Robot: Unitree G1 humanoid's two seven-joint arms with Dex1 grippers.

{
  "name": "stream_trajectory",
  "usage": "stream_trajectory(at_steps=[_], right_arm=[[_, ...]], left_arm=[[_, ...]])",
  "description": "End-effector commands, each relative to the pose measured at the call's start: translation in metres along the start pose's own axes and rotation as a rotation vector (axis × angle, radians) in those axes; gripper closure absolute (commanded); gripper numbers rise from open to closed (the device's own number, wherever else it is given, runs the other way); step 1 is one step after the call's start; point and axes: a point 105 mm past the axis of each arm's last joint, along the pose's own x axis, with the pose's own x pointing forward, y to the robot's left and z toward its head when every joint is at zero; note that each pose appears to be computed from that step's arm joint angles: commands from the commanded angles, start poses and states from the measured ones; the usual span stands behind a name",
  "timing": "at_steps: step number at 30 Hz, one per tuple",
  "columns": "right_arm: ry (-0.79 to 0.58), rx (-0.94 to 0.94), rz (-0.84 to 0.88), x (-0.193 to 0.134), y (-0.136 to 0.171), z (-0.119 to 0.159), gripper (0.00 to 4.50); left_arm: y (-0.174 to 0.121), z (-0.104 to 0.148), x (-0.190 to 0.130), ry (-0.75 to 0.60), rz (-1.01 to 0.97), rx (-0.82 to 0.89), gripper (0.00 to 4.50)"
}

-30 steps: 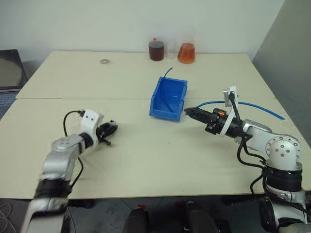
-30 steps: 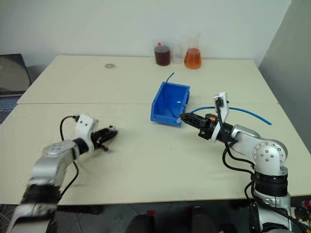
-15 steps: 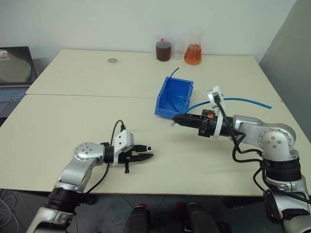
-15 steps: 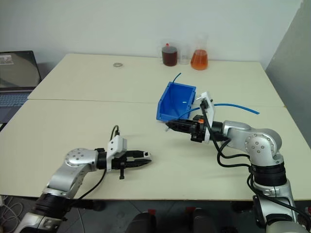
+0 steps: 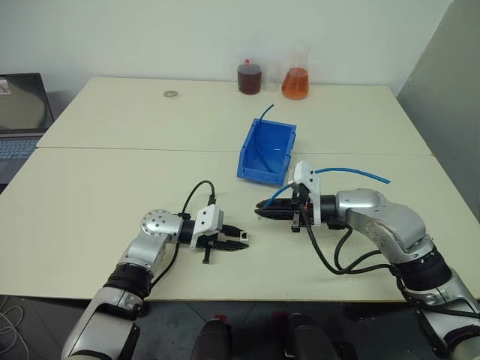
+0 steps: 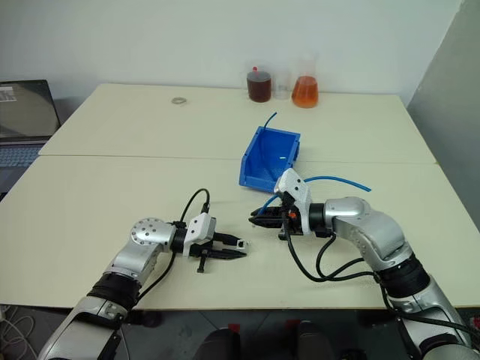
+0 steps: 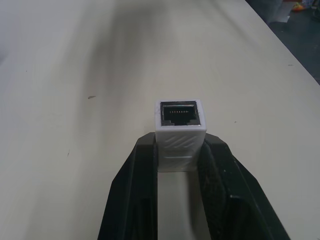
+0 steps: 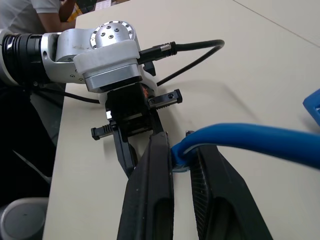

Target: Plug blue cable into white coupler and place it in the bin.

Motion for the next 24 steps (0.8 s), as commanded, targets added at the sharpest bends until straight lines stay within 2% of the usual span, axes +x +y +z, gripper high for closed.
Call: stream_trajectory(at_steps=[1, 5, 11, 24], right_arm=[[-0.028, -0.079, 0.021, 0.005, 0.006, 0.002, 4.30], [-0.001, -0.120, 0.059, 0.011, 0.013, -0.007, 4.30], [0.051, -0.130, 0.064, 0.017, 0.008, -0.029, 4.30], [0.053, -0.136, 0.080, 0.026, 0.002, -0.031, 4.30]], left_arm=[[0.006, 0.004, 0.001, -0.011, 0.016, 0.017, 3.74], [0.005, 0.001, 0.002, 0.010, 0.012, 0.032, 3.74], [0.007, 0.003, 0.006, 0.003, 0.017, 0.032, 3.74], [0.006, 0.004, 0.007, 0.007, 0.008, 0.033, 3.74]])
